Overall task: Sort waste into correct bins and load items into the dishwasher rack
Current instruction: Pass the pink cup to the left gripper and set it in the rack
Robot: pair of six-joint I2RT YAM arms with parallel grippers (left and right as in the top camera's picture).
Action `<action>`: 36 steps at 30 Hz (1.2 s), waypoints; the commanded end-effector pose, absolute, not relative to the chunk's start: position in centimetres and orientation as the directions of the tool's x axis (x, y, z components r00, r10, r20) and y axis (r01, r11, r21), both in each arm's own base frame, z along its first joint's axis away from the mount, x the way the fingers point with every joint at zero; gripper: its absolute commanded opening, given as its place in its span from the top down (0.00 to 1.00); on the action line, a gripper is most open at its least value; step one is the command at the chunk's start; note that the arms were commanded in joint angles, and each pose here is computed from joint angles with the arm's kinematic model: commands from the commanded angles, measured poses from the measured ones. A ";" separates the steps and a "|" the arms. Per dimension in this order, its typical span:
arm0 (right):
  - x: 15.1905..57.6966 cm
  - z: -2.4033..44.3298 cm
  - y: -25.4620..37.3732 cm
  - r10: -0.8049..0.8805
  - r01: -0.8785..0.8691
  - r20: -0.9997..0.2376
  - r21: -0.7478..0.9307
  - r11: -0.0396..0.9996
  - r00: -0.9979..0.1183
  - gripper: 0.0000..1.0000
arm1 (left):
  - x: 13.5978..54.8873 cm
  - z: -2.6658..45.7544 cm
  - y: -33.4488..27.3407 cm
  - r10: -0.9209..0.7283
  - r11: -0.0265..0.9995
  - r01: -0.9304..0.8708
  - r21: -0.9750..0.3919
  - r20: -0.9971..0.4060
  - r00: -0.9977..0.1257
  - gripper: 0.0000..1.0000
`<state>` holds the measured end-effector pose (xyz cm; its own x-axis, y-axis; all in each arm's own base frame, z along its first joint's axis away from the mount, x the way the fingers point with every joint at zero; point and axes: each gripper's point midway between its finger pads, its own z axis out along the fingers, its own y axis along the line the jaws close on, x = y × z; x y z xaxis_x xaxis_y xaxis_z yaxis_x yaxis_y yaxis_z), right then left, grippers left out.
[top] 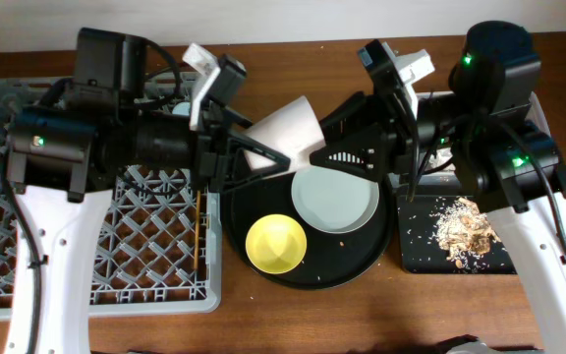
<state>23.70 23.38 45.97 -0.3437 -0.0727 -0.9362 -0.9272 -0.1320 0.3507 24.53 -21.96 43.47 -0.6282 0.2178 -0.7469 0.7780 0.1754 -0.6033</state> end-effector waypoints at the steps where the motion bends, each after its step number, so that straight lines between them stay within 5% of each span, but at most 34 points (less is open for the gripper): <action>1: 25.7 46.2 21.4 -0.043 -0.938 -0.939 0.344 -0.051 -0.342 0.62 | 25.1 43.7 -20.0 0.177 0.234 0.757 -0.610 -0.739 -0.650 0.61; 3: 26.8 46.0 20.4 -0.029 -0.932 -0.932 0.362 -0.001 -0.362 0.62 | 25.3 43.8 -19.3 0.161 0.252 0.749 -0.612 -0.737 -0.656 0.61; 6: 28.4 44.7 20.5 -0.029 -0.905 -0.906 0.421 0.058 -0.423 0.84 | 24.3 44.9 -19.7 0.144 0.179 0.752 -0.634 -0.739 -0.658 0.61; 8: 28.4 44.0 21.7 -0.049 -0.895 -0.894 0.445 0.026 -0.445 0.88 | 24.1 45.1 -19.7 0.141 0.163 0.752 -0.638 -0.740 -0.658 0.61; 21: 26.9 45.6 22.0 -0.071 -0.879 -0.889 0.458 -0.131 -0.453 0.91 | 24.4 44.3 -19.5 0.153 0.210 0.741 -0.637 -0.728 -0.669 0.61; 26: 23.0 45.3 26.2 -0.151 -0.837 -0.880 0.474 -0.272 -0.450 0.91 | 24.4 44.3 -19.5 0.155 0.209 0.746 -0.632 -0.732 -0.664 0.61; 31: 22.7 42.8 26.2 -0.179 -0.803 -0.833 0.553 -0.221 -0.524 0.90 | 24.6 44.4 -19.5 0.153 0.210 0.755 -0.621 -0.742 -0.653 0.62; 36: 26.1 42.3 23.3 -0.114 -0.813 -0.817 0.576 -0.086 -0.566 0.72 | 29.4 40.0 -13.8 0.134 0.591 0.615 -0.522 -0.688 -0.713 0.64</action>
<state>25.69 24.34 42.08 -0.5706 -0.1349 -0.8100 -0.8055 -0.1003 0.5841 27.20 -17.37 42.42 -0.6853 0.1378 -0.7151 0.7056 0.3687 -0.6051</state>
